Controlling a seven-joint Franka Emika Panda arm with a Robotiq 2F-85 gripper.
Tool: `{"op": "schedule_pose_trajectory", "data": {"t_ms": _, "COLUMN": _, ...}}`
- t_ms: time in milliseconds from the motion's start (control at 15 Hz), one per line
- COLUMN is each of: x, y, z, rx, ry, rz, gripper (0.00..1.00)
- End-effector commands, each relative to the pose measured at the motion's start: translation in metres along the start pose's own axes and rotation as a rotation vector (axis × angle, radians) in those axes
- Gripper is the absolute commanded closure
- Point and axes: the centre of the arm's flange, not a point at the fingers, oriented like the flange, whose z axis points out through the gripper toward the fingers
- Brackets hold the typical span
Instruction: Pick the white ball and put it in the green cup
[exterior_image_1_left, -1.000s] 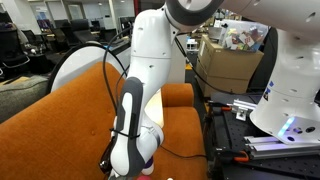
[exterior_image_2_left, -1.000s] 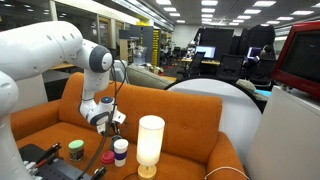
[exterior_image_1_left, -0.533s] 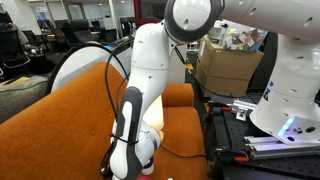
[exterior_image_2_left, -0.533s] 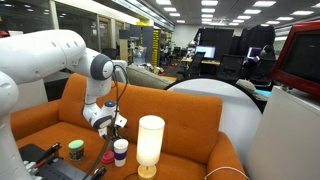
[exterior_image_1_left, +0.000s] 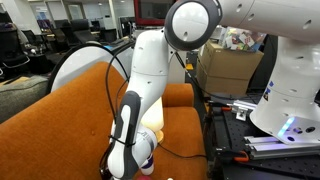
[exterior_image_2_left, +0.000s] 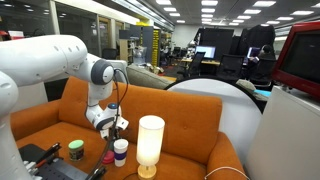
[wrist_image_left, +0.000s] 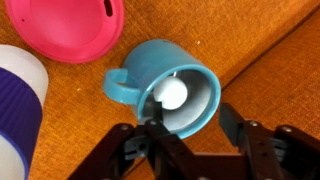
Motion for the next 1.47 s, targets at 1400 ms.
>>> {"op": "schedule_pose_trajectory", "data": {"t_ms": 1400, "x": -0.097, "y": -0.094, "z": -0.083, "rx": 0.295, "ry": -0.106, "rz": -0.203, "gripper": 0.0}}
